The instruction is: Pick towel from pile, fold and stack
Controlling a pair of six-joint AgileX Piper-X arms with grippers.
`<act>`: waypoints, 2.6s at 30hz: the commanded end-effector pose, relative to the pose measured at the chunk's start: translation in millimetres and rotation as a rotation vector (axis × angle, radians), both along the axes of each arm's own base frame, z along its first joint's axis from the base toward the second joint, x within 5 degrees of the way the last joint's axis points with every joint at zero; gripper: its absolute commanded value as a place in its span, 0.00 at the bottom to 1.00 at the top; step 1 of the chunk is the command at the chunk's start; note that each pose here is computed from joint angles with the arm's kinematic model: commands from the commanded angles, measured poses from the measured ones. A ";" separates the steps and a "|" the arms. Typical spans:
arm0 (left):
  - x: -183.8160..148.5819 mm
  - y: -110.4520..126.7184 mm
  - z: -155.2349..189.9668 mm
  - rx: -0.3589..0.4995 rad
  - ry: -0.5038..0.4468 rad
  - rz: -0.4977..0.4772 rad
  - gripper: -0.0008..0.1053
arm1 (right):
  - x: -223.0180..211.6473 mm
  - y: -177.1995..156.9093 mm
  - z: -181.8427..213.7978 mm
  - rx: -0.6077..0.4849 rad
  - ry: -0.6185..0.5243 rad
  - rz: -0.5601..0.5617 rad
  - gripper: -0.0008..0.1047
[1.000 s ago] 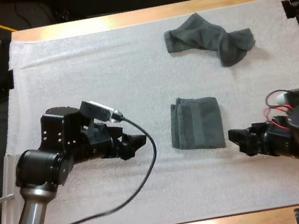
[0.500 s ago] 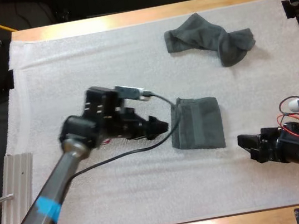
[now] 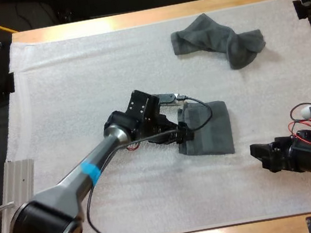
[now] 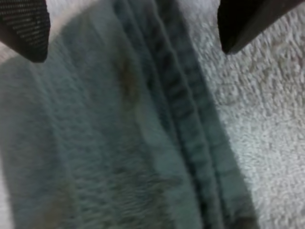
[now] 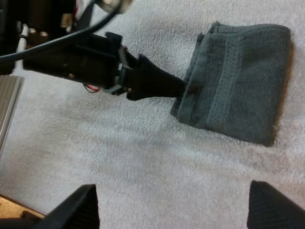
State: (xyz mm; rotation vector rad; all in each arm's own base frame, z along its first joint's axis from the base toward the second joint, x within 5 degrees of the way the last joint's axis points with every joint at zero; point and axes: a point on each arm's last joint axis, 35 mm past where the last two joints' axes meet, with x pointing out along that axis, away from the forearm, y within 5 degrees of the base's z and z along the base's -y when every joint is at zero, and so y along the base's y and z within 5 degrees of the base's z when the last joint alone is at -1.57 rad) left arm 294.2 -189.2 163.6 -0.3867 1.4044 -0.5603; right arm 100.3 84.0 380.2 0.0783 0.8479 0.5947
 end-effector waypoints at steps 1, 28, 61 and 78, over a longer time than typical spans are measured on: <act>5.1 -4.3 2.2 0.000 -0.012 0.007 0.67 | -1.4 -1.0 2.1 -0.004 -0.014 0.007 0.61; 14.9 -44.1 -24.3 -0.047 0.195 -0.086 0.46 | -1.5 -1.1 1.9 -0.005 -0.012 0.007 0.61; 27.1 188.1 19.6 0.722 0.248 0.182 0.01 | -3.4 2.1 3.2 0.058 0.023 0.084 0.61; 19.1 267.6 19.3 0.635 0.312 0.386 0.01 | -3.4 2.1 3.2 0.055 0.019 0.088 0.61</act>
